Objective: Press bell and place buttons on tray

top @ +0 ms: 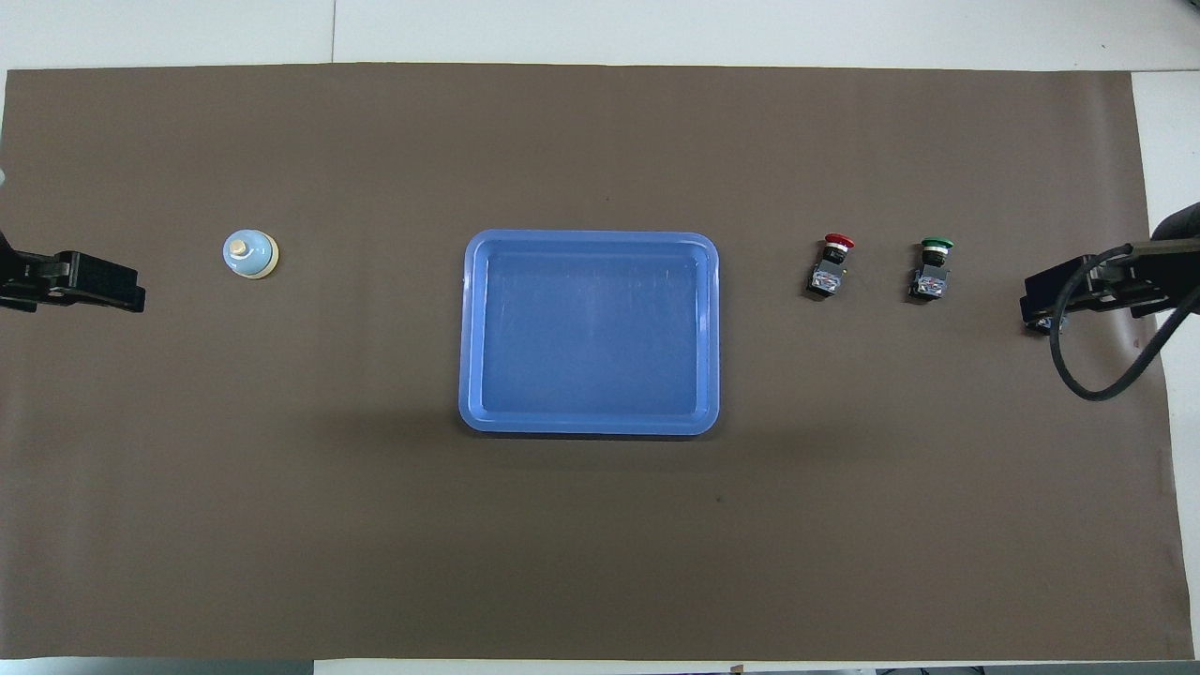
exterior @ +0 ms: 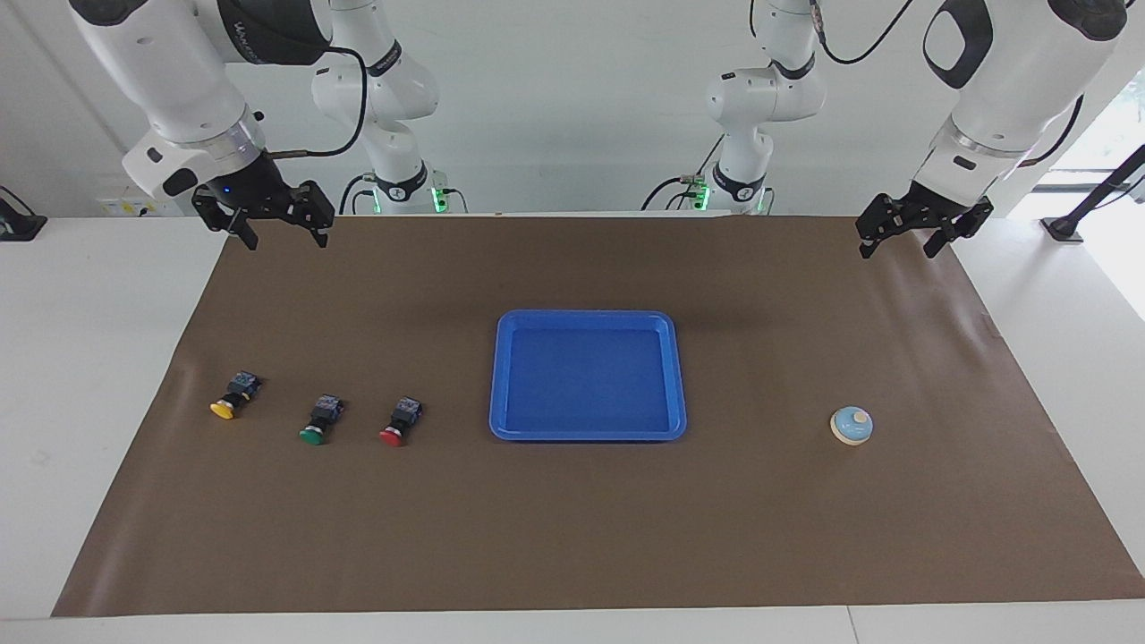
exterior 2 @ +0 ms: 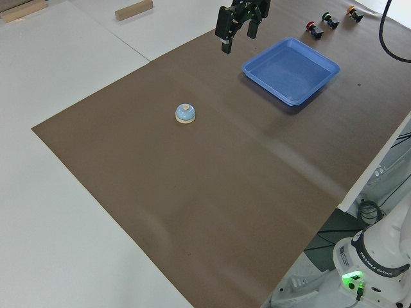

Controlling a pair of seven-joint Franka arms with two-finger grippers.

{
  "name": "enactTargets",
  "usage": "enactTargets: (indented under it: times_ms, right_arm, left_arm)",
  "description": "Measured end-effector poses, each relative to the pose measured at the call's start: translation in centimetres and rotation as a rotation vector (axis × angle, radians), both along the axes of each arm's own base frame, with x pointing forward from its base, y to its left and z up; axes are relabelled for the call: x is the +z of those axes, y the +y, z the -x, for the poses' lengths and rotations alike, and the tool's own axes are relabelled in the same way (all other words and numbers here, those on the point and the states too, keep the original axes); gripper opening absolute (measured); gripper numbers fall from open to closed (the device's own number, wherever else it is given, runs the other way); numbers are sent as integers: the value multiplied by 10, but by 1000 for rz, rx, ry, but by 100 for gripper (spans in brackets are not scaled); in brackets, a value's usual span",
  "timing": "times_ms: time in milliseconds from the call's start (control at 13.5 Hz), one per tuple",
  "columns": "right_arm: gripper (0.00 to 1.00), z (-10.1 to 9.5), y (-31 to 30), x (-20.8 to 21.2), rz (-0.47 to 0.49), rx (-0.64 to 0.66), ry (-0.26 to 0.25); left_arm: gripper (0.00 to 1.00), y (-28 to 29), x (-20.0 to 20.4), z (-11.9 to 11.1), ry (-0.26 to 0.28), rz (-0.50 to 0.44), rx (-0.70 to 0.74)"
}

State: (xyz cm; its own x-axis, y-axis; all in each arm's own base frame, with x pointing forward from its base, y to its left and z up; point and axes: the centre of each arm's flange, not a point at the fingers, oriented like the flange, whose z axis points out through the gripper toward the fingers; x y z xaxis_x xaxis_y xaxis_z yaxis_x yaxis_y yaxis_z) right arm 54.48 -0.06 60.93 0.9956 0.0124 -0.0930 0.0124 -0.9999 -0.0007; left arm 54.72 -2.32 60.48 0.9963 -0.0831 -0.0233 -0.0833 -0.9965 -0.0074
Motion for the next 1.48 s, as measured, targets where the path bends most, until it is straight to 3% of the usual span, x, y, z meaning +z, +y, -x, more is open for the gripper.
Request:
enactTargets:
  times_ms: [443, 591, 887, 1182, 1478]
  right_arm:
    - [100, 0, 0, 0, 0, 0, 0]
    - [100, 0, 0, 0, 0, 0, 0]
    - [100, 0, 0, 0, 0, 0, 0]
    - [100, 0, 0, 0, 0, 0, 0]
    - [100, 0, 0, 0, 0, 0, 0]
  left_arm:
    - [100, 0, 0, 0, -2, 0, 1]
    - [100, 0, 2, -3, -24, 1, 0]
    - [50, 3, -16, -11, -56, 3, 6]
    - [2, 8, -65, -42, -76, 6, 14]
    - [1, 11, -119, -86, -107, 11, 19]
